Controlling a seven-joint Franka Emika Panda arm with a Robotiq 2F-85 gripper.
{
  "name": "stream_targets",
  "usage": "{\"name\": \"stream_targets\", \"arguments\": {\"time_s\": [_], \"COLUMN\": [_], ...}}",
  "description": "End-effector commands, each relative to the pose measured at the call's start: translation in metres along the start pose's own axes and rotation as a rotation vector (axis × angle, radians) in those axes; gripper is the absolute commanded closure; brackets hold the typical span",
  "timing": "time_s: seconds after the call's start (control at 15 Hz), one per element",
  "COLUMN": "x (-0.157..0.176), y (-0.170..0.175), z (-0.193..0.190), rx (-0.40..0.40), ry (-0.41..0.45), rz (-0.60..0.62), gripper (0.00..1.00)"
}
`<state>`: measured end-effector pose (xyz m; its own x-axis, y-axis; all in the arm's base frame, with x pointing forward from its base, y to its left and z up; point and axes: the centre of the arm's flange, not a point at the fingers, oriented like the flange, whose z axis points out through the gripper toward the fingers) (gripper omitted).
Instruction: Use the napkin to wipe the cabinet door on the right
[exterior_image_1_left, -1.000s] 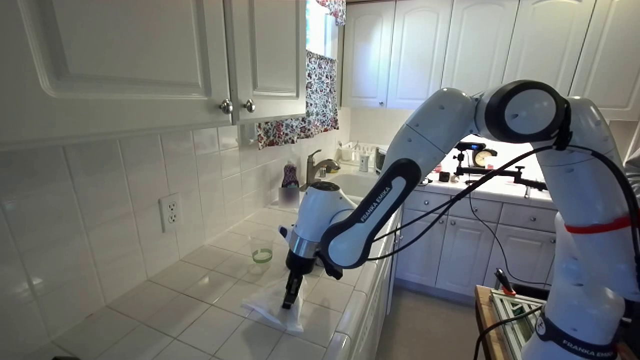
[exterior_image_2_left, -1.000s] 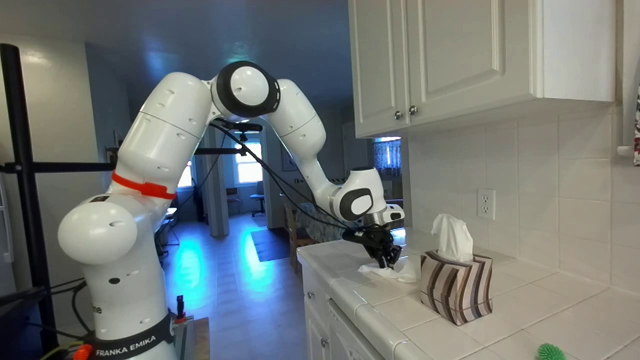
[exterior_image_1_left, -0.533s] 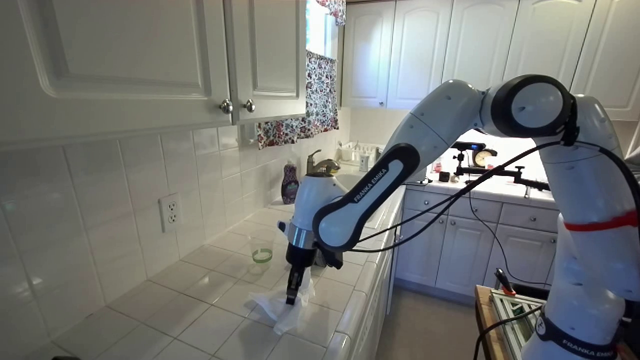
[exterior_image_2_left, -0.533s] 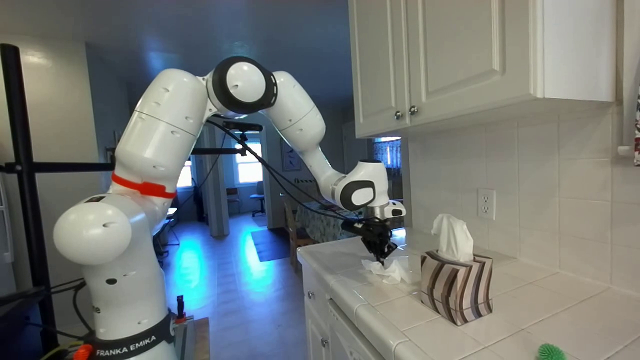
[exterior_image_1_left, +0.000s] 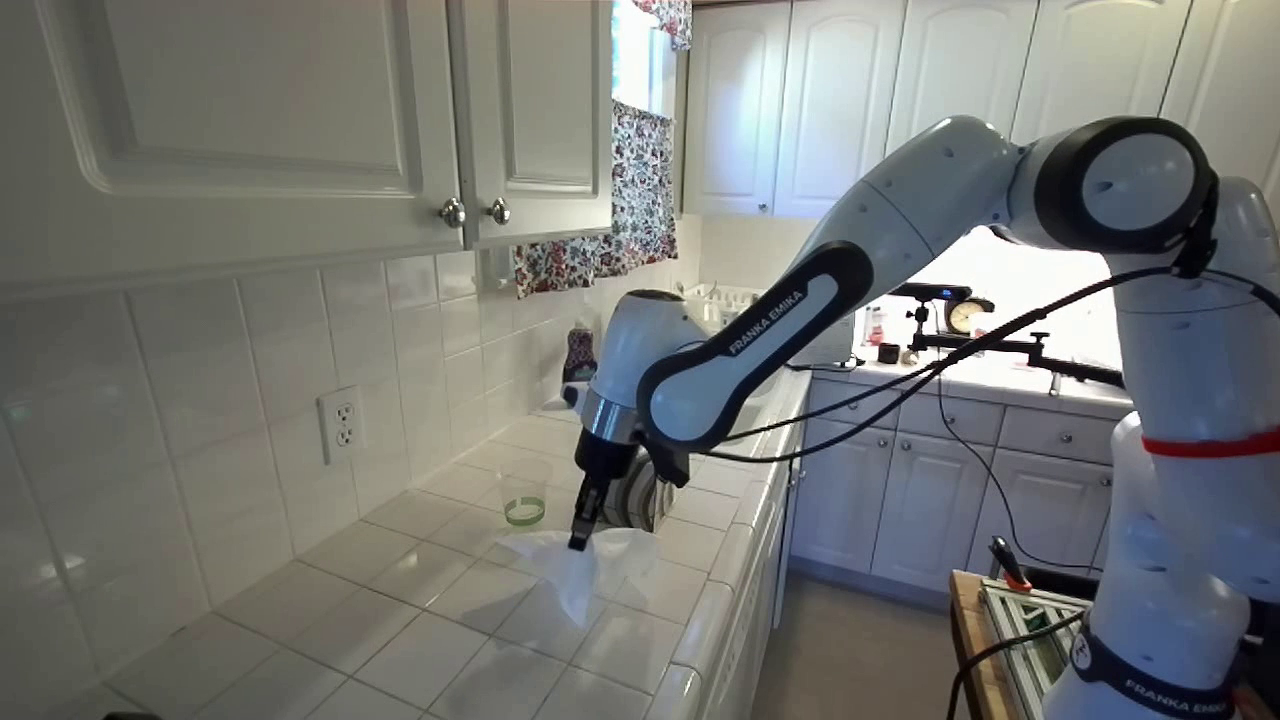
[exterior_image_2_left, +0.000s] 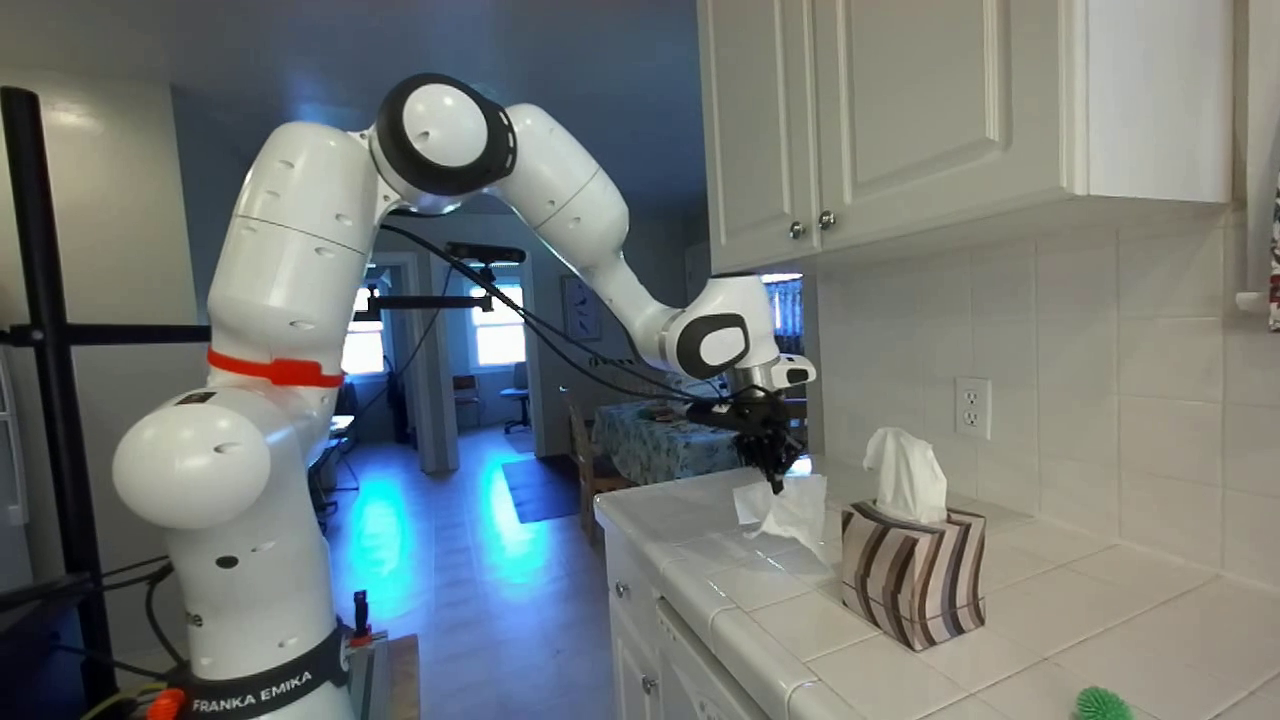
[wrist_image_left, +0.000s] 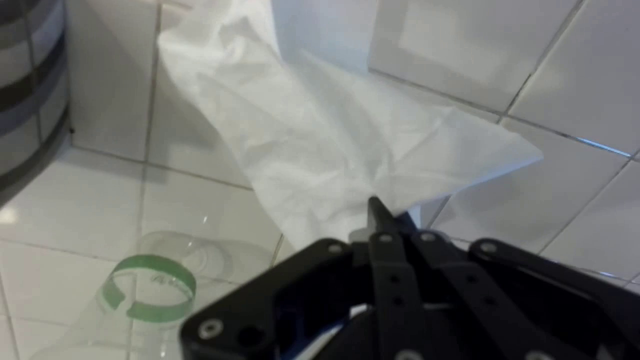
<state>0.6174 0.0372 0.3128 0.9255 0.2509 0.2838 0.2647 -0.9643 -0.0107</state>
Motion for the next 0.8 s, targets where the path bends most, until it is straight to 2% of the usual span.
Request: {"name": "stream_targets", "arguments": {"time_s": [0.0,0.2,0.73], "x": [-0.015,-0.017,-0.014], "y": [-0.010,-0.010,0.027], "z": [-0.035,-0.057,-0.117], "rx": [-0.072,-0.125,-0.250], "ry": [0.061,0.130,0.329], "rz": [-0.003,0.007,0.106], "gripper": [1.00,1.00,1.00]}}
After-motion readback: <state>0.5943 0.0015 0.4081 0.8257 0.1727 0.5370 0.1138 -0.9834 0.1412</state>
